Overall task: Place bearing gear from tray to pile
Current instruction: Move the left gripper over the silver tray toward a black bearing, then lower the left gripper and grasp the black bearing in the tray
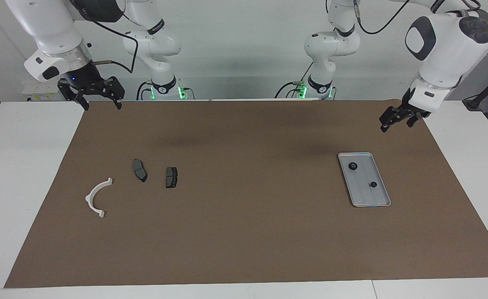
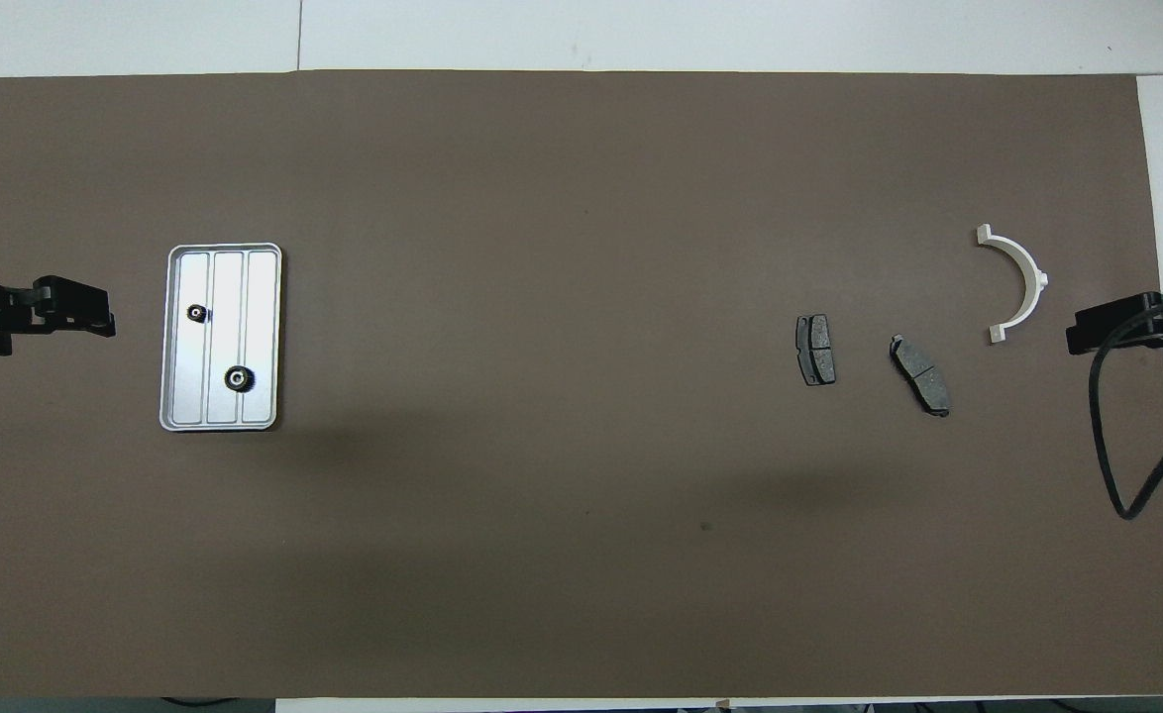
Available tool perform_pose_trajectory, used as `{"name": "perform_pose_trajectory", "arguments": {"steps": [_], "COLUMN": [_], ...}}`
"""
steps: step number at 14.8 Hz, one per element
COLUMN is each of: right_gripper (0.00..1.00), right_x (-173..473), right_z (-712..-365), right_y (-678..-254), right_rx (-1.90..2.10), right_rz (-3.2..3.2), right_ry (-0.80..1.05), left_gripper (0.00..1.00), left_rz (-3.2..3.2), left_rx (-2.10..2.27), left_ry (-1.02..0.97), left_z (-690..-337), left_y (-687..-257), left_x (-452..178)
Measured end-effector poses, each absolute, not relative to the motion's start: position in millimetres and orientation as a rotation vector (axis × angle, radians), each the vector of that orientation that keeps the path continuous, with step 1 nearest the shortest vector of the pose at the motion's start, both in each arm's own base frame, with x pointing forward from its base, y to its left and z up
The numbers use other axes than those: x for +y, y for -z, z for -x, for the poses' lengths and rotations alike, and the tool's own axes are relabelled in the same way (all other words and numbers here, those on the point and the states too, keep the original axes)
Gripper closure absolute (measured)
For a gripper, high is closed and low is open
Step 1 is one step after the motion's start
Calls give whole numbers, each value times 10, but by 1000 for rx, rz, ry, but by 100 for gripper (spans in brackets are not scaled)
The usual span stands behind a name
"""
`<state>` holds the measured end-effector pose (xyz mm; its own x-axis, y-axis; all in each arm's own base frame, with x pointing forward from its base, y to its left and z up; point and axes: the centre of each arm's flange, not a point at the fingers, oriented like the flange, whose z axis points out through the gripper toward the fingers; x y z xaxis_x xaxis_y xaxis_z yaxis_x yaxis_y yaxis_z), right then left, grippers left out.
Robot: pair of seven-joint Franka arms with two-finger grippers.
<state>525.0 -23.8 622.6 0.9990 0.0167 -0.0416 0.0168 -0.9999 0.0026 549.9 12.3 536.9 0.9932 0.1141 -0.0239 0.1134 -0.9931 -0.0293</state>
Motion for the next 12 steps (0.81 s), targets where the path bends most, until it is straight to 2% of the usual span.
{"name": "perform_pose_trajectory", "arguments": {"steps": [4, 9, 10, 12], "right_gripper": [0, 0, 0, 0], "right_x": [-238, -240, -240, -242], "right_z": [-5251, -5251, -5251, -5254], "right_y": [-6227, -6227, -6227, -6229], "right_rx": [26, 26, 26, 25], "right_rz": [-3138, -3138, -3138, -3138], "right_ry": [64, 64, 64, 60], "left_gripper": [0, 0, 8, 11], "left_rz": [3105, 3100, 3100, 3100], "left_rx": [-237, -331, -330, -327], "left_ry": [-32, -17, -25, -39], "left_z": [-5452, -5370, -5361, -5371], "left_y": [-4847, -3976, -3844, -3683], "left_x": [118, 88, 74, 57]}}
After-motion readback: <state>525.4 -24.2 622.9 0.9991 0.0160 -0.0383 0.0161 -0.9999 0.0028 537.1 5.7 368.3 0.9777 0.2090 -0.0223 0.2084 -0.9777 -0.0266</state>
